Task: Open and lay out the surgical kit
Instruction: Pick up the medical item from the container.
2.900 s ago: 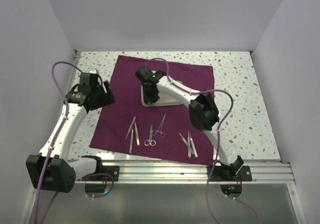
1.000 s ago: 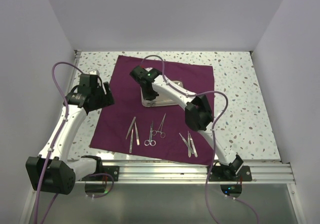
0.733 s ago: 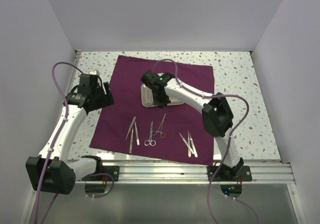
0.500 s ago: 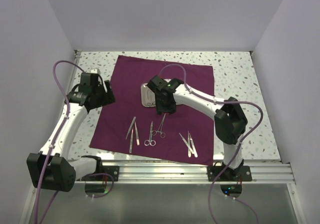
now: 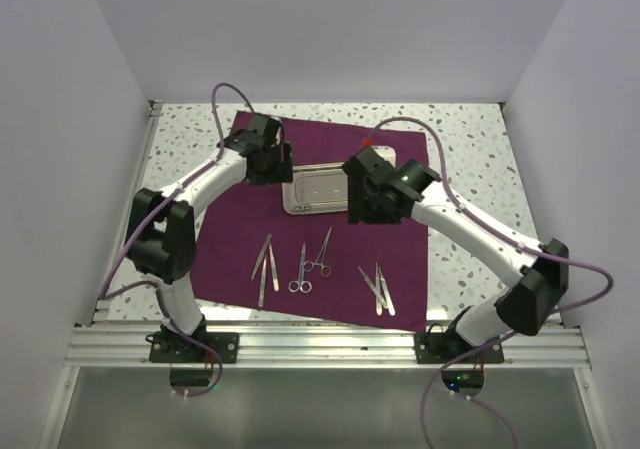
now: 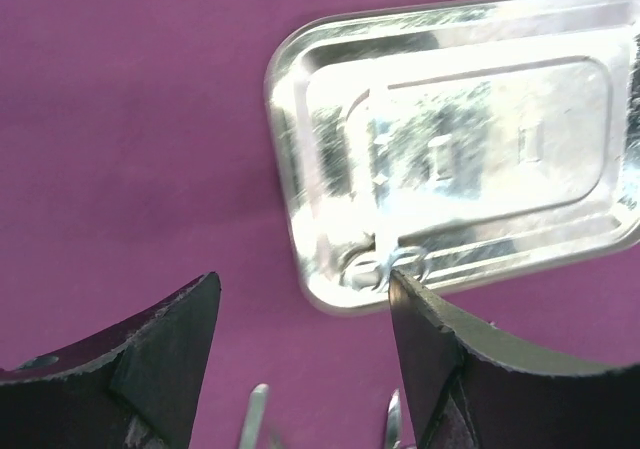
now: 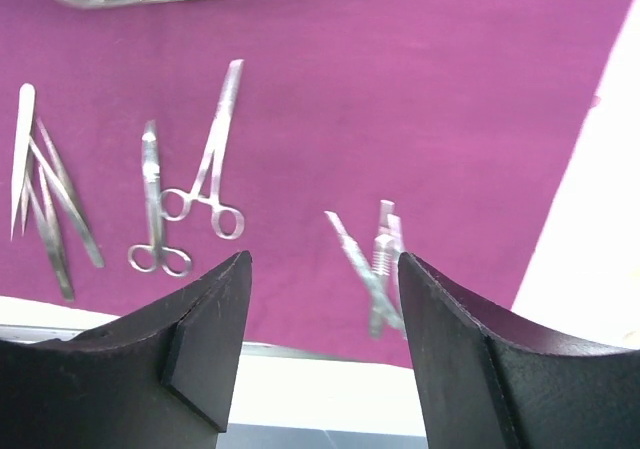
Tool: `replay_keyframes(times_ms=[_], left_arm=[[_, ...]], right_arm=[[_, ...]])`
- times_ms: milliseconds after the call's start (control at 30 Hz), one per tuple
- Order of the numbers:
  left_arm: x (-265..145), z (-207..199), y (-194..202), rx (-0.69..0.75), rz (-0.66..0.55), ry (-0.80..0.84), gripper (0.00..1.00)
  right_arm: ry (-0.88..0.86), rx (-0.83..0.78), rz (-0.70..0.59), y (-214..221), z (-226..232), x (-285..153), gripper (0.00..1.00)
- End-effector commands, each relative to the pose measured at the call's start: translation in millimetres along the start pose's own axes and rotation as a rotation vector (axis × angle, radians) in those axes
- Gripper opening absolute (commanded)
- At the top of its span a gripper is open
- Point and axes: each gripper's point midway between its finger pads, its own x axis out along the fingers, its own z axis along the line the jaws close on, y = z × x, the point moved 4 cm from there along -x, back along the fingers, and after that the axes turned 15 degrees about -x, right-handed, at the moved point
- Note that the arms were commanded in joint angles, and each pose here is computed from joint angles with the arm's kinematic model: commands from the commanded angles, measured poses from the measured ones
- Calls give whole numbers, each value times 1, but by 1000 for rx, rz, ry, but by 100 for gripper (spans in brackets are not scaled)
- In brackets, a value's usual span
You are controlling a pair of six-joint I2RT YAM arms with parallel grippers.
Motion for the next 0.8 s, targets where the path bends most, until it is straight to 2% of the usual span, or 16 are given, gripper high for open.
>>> replay_keyframes(times_ms=[0, 267, 600, 633, 733, 767], left_arm=[[18, -28, -9, 19, -32, 18, 72], [60, -58, 34, 86, 29, -21, 70], [93, -48, 65, 91, 61, -141, 63], [95, -45, 67, 89, 65, -152, 62], [101, -38, 75, 84, 89, -186, 47], [102, -35, 78, 77, 98, -195, 39]], right_arm=[[100, 49, -21, 12, -45, -25, 64], [168, 122, -13, 39, -95, -43, 64], [181, 108, -12, 42, -107, -49, 64], [179, 107, -17, 39, -108, -50, 64], [181, 89, -17, 35, -109, -50, 64], [182, 83, -14, 34, -109, -49, 64]])
